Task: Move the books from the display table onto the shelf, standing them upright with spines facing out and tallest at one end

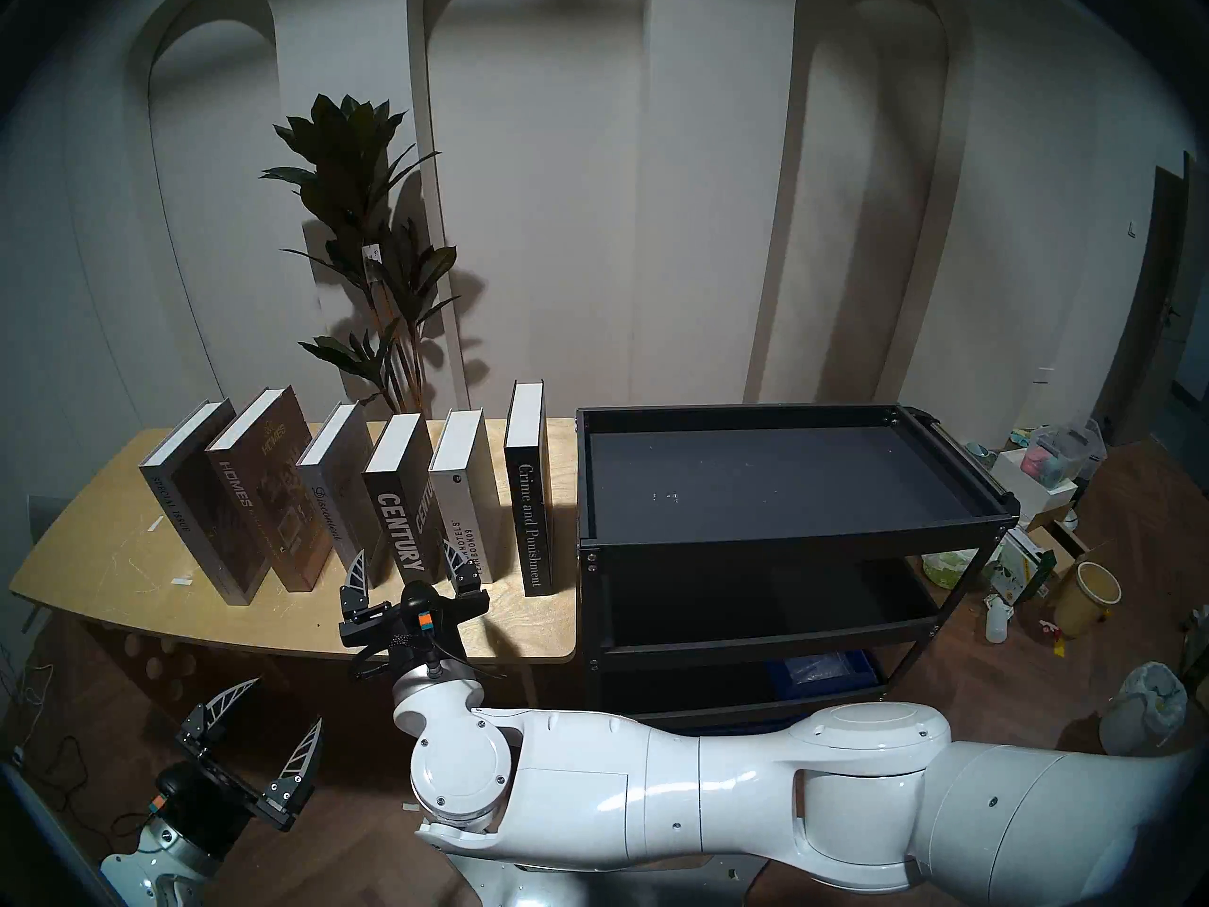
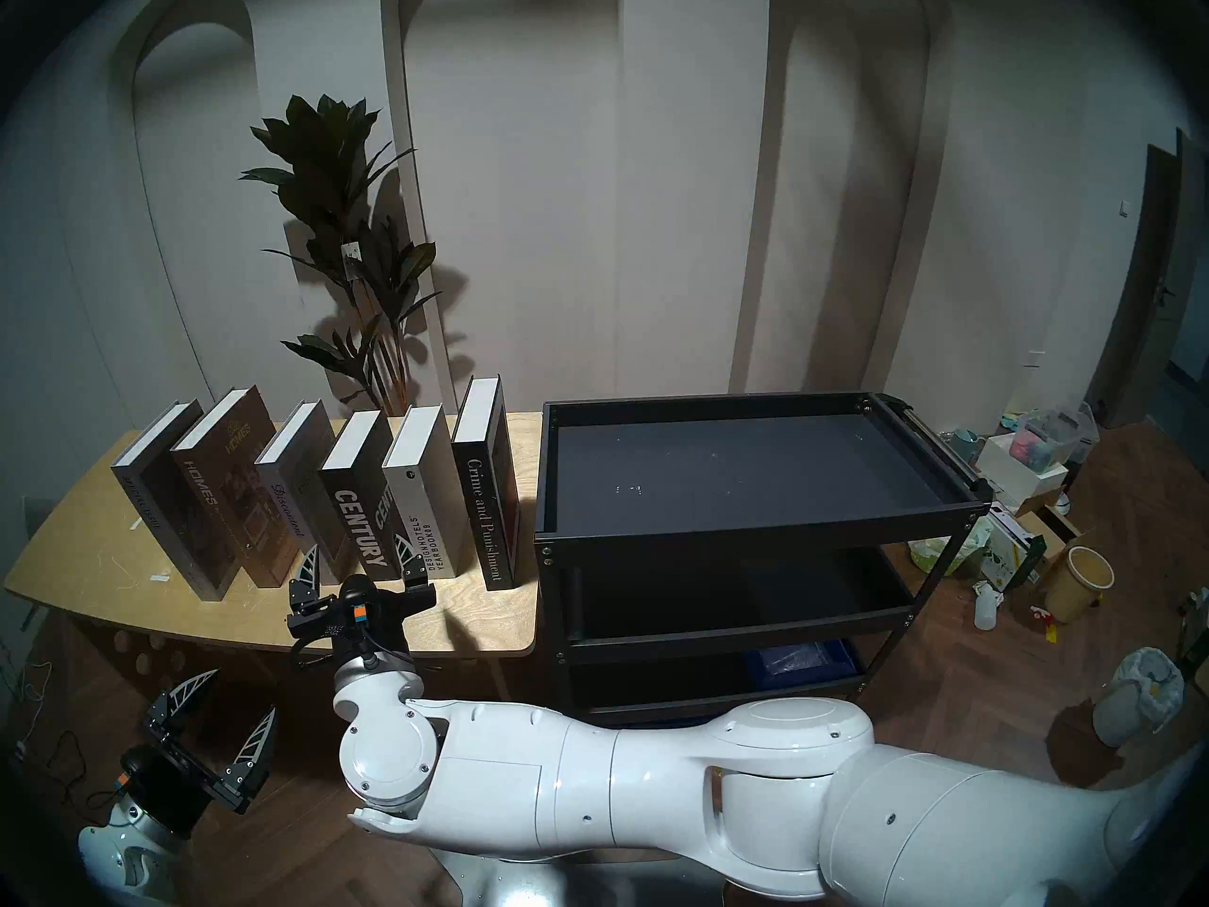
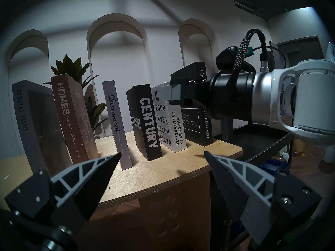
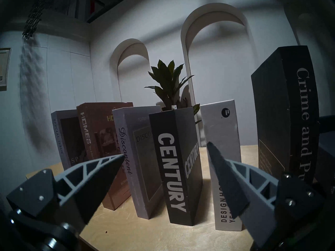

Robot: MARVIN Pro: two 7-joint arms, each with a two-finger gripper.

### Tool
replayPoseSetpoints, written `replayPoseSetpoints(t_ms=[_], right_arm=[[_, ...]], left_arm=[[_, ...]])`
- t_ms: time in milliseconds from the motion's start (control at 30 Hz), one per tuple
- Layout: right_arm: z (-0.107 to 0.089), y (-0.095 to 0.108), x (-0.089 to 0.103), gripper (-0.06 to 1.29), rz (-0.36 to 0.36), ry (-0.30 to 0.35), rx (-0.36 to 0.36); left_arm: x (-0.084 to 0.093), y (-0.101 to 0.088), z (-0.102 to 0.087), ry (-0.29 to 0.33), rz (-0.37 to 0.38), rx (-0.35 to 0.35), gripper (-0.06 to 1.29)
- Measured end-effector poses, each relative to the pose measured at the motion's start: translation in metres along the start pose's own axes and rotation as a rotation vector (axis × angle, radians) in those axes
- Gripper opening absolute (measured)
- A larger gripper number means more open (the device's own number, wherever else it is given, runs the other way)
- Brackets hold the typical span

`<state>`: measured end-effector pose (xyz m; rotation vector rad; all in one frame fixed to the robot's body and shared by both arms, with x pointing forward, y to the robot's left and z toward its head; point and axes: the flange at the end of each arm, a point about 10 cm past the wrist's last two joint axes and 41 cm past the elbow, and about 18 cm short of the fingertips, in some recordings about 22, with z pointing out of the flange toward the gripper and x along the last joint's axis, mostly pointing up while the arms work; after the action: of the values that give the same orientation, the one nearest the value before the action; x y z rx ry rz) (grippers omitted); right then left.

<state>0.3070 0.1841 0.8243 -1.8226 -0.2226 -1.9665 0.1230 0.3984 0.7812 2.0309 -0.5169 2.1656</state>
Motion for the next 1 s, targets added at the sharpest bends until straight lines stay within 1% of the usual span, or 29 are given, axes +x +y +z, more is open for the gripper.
replayPoseSetpoints(t_ms=[67,167,200,367,567,1000], right_arm=[[0.005,-0.003,0.001,1.23,0.011,-0.001,-0.034],[0.008,-0.005,0.002,1.23,0.018,-0.001,-0.056],[0.011,-0.006,0.003,1.23,0.025,-0.002,-0.076],[0.017,-0.011,0.006,1.23,0.039,-0.001,-0.117],[0.024,-0.022,0.009,1.23,0.054,0.001,-0.168],[0.027,-0.043,0.014,1.23,0.070,0.011,-0.223]], left_arm=[[0.000,0.000,0.000,0.000,0.000,0.000,1.26],[0.000,0.000,0.000,0.000,0.000,0.000,1.26],[0.000,0.000,0.000,0.000,0.000,0.000,1.26],[0.000,0.000,0.000,0.000,0.000,0.000,1.26],[0.000,0.000,0.000,0.001,0.000,0.000,1.26],[0.000,0.000,0.000,0.001,0.000,0.000,1.26]])
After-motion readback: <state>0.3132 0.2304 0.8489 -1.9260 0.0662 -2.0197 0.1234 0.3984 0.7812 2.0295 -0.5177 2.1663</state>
